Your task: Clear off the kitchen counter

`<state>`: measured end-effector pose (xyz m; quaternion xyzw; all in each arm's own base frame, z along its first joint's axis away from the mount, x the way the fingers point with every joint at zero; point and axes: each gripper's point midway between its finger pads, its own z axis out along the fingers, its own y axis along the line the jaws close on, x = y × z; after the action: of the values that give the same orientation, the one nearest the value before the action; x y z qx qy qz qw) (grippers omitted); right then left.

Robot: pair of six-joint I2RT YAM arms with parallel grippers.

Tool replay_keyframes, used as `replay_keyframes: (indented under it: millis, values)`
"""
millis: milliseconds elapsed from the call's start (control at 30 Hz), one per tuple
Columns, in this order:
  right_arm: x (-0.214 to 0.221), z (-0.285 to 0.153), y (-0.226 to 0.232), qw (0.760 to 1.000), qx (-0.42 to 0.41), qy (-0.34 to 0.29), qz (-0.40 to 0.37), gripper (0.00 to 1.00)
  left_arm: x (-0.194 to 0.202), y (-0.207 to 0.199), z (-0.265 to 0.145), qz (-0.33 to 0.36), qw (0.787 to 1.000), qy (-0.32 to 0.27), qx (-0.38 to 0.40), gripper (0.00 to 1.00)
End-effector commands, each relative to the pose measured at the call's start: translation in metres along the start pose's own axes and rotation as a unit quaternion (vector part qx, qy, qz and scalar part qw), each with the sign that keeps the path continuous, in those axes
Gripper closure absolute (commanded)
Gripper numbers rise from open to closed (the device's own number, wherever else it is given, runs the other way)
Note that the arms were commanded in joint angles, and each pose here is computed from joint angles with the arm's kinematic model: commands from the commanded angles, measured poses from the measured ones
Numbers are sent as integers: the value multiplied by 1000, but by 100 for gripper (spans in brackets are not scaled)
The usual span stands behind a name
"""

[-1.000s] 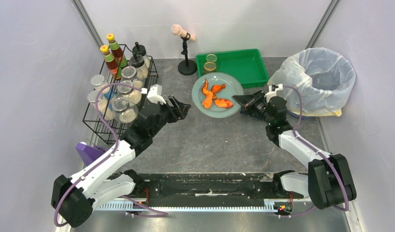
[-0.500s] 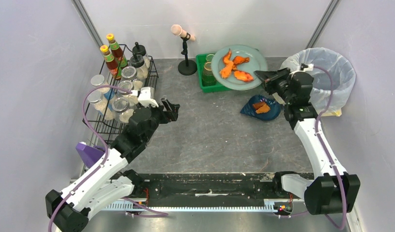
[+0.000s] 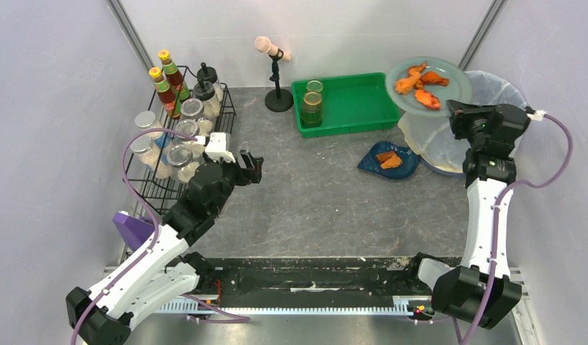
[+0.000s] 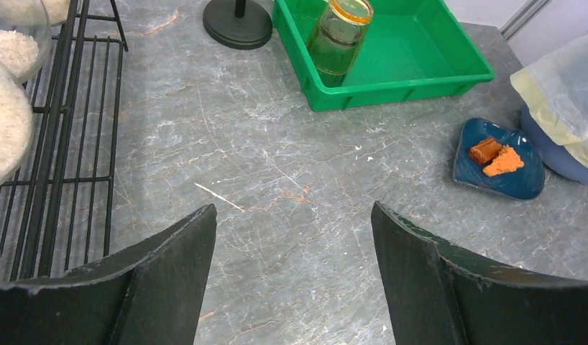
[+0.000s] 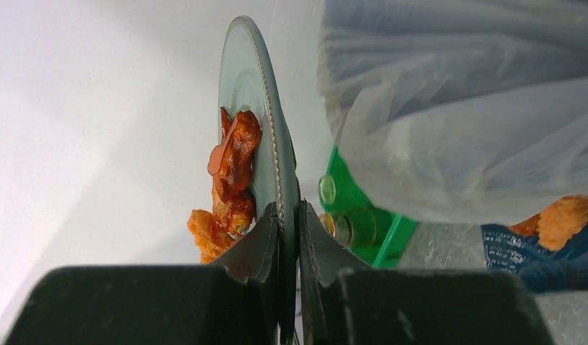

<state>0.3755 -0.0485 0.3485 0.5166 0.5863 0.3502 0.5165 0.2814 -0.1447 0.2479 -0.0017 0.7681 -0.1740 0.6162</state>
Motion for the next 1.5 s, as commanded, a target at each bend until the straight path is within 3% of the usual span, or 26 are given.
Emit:
replay_keyframes:
  millis: [0, 367, 667, 900, 1167, 1467]
  values:
    - [-60, -53, 107, 982, -162, -99, 8, 100, -11, 0, 0, 13, 999, -31, 5, 16]
    - [-156, -73, 91, 959, -106, -261, -11, 100, -15, 1, -5, 3, 999, -45, 7, 15]
    - [-191, -68, 69, 934, -27, -331, -131, 100, -13, 2, -6, -1, 999, -45, 5, 15]
    - [-204, -44, 53, 912, 15, -325, -248, 100, -14, 2, -8, -3, 999, -49, 4, 16]
    - [-198, -26, 87, 870, 7, -316, -378, 100, -20, 1, -8, -8, 998, -62, 8, 16]
    - [-189, -21, 99, 828, 34, -324, -457, 100, -21, 2, -9, -7, 998, -64, 5, 16]
